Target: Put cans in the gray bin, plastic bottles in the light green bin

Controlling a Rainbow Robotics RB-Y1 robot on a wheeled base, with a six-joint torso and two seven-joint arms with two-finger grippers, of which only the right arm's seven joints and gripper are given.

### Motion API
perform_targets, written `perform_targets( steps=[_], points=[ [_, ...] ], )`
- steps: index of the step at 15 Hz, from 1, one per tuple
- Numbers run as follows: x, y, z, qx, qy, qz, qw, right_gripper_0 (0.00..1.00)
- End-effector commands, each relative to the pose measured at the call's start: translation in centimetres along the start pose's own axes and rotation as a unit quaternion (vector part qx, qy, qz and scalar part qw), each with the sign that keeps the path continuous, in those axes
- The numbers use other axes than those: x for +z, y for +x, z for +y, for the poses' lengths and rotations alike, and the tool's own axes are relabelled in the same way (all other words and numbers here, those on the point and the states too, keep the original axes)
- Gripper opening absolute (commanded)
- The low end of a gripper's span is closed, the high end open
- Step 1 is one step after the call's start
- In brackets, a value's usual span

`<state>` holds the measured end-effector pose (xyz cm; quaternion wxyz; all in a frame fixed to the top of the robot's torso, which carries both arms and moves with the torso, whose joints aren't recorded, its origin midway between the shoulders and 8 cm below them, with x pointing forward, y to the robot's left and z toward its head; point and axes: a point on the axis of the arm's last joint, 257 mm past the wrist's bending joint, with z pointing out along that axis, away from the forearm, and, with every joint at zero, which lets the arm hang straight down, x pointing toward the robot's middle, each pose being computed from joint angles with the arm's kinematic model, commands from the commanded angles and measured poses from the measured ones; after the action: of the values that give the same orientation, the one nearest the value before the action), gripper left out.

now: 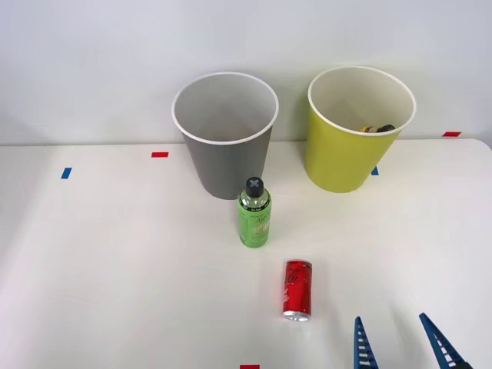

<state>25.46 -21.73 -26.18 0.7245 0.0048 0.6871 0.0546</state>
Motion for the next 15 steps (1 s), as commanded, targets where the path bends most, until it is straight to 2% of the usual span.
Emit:
perform_targets(
  steps=[1, 4, 7, 8, 10, 11, 12, 13, 14, 15],
  points=[
    [1.9, -2.2, 1.3, -0.003, -0.010, 0.042, 0.999, 1.00],
    [3.6, -2.3, 1.5, 0.006, -0.006, 0.089, 0.996, 1.00],
    [4.4, -2.2, 0.4, 0.024, 0.011, 0.162, 0.986, 1.00],
    [4.5, -2.3, 0.4, 0.044, 0.017, 0.183, 0.982, 1.00],
    [4.1, -2.7, 1.2, 0.105, 0.029, 0.237, 0.965, 1.00],
    [3.8, -2.8, 1.5, 0.122, 0.034, 0.264, 0.956, 1.00],
    [3.0, -1.5, 1.7, 0.138, 0.043, 0.302, 0.942, 1.00],
    [2.1, 0.2, 1.8, 0.167, 0.062, 0.344, 0.922, 1.00],
    [2.1, 0.6, 2.1, 0.180, 0.067, 0.355, 0.915, 1.00],
    [2.7, 0.4, 2.3, 0.188, 0.069, 0.355, 0.913, 1.00]
  ],
)
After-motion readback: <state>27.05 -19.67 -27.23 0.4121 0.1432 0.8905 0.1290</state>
